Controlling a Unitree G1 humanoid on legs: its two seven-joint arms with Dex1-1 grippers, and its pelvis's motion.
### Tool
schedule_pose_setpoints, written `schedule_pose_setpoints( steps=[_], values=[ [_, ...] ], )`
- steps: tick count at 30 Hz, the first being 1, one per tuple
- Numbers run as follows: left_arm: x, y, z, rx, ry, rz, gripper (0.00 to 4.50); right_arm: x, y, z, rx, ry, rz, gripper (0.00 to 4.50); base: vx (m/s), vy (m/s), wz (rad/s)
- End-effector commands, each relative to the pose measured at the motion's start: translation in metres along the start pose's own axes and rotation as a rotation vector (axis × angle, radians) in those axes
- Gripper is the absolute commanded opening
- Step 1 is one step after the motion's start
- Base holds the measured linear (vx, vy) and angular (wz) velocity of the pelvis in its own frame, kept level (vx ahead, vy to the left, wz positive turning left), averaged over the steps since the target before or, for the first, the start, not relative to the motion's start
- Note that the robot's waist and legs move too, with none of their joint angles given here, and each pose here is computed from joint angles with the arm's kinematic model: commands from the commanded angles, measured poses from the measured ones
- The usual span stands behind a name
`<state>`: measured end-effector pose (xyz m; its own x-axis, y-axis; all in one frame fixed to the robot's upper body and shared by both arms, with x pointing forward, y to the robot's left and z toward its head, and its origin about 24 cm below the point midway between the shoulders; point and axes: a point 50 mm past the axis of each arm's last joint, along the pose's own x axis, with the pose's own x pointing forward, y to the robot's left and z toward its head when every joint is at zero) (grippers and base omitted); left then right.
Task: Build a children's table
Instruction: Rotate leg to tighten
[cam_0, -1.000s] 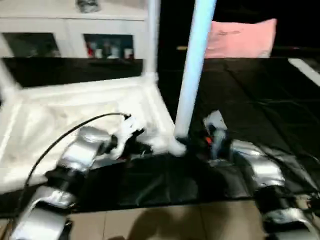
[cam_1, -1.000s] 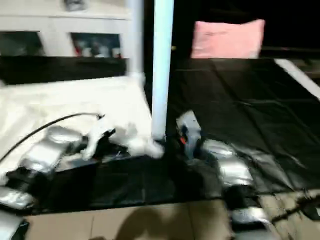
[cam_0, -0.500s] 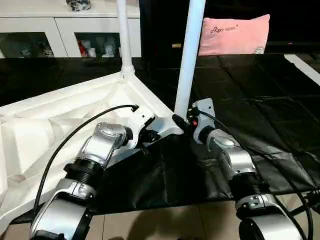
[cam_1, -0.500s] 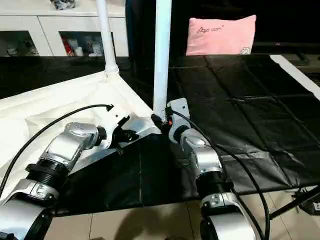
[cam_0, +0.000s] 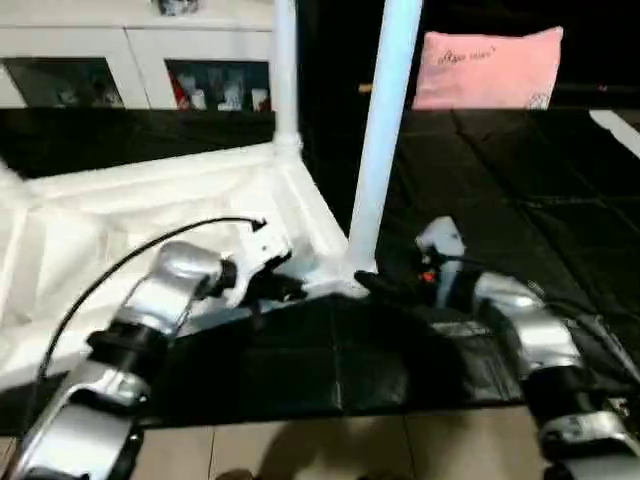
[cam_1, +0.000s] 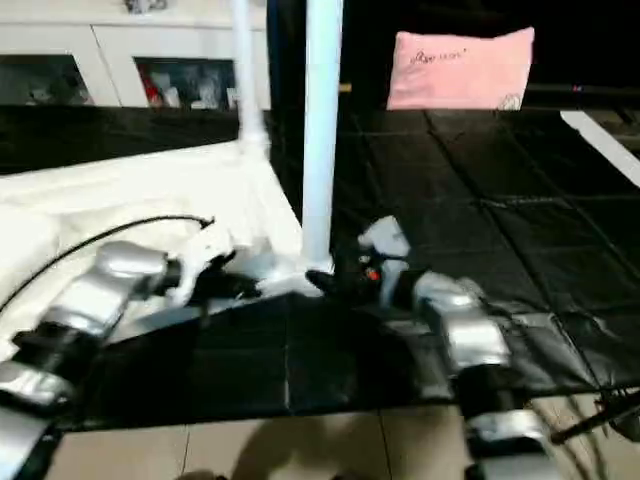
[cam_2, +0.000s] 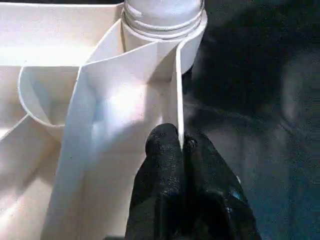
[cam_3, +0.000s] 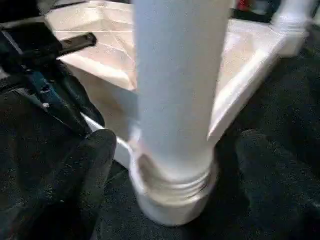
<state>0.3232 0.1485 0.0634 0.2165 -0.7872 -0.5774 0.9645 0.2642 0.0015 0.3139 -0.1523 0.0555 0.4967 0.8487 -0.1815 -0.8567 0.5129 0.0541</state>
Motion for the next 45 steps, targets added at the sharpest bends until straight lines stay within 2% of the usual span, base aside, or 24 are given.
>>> schedule_pose_setpoints(
  steps=[1, 2, 3, 8, 15, 28, 30, 34, 45],
  values=[
    [0.003, -0.006, 0.005, 0.054, -0.013, -0.091, 0.0, -0.001, 0.003, 0.006, -0.033, -0.016, 0.058, 4.13, 0.0, 0.0, 0.0],
    [-0.003, -0.01, 0.002, 0.077, 0.004, -0.176, 0.0, -0.006, 0.007, 0.01, -0.06, 0.005, 0.189, 4.13, 0.0, 0.0, 0.0],
    [-0.005, -0.011, 0.001, 0.085, 0.022, -0.213, 0.0, -0.007, 0.008, 0.01, -0.065, 0.021, 0.235, 4.13, 0.0, 0.0, 0.0],
    [-0.009, -0.015, -0.002, 0.124, 0.074, -0.295, 0.0, -0.009, 0.011, 0.009, -0.069, 0.089, 0.371, 4.13, 0.0, 0.0, 0.0],
    [-0.009, -0.018, -0.002, 0.145, 0.079, -0.35, 0.0, -0.009, 0.013, 0.008, -0.037, 0.117, 0.465, 3.38, 0.0, 0.0, 0.0],
    [-0.006, -0.022, 0.0, 0.164, 0.078, -0.386, 0.0, -0.009, 0.017, 0.004, -0.003, 0.146, 0.526, 2.45, 0.0, 0.0, 0.0],
    [-0.006, -0.022, 0.0, 0.165, 0.078, -0.388, 0.0, -0.009, 0.017, 0.003, -0.001, 0.148, 0.527, 2.19, 0.0, 0.0, 0.0],
    [-0.005, -0.023, 0.001, 0.166, 0.073, -0.391, 0.0, -0.008, 0.018, 0.002, 0.007, 0.154, 0.536, 2.01, 0.0, 0.0, 0.0],
    [-0.003, -0.022, 0.001, 0.141, 0.053, -0.35, 0.0, -0.008, 0.023, -0.003, 0.022, 0.162, 0.543, 1.96, 0.0, 0.0, 0.0]
  ],
)
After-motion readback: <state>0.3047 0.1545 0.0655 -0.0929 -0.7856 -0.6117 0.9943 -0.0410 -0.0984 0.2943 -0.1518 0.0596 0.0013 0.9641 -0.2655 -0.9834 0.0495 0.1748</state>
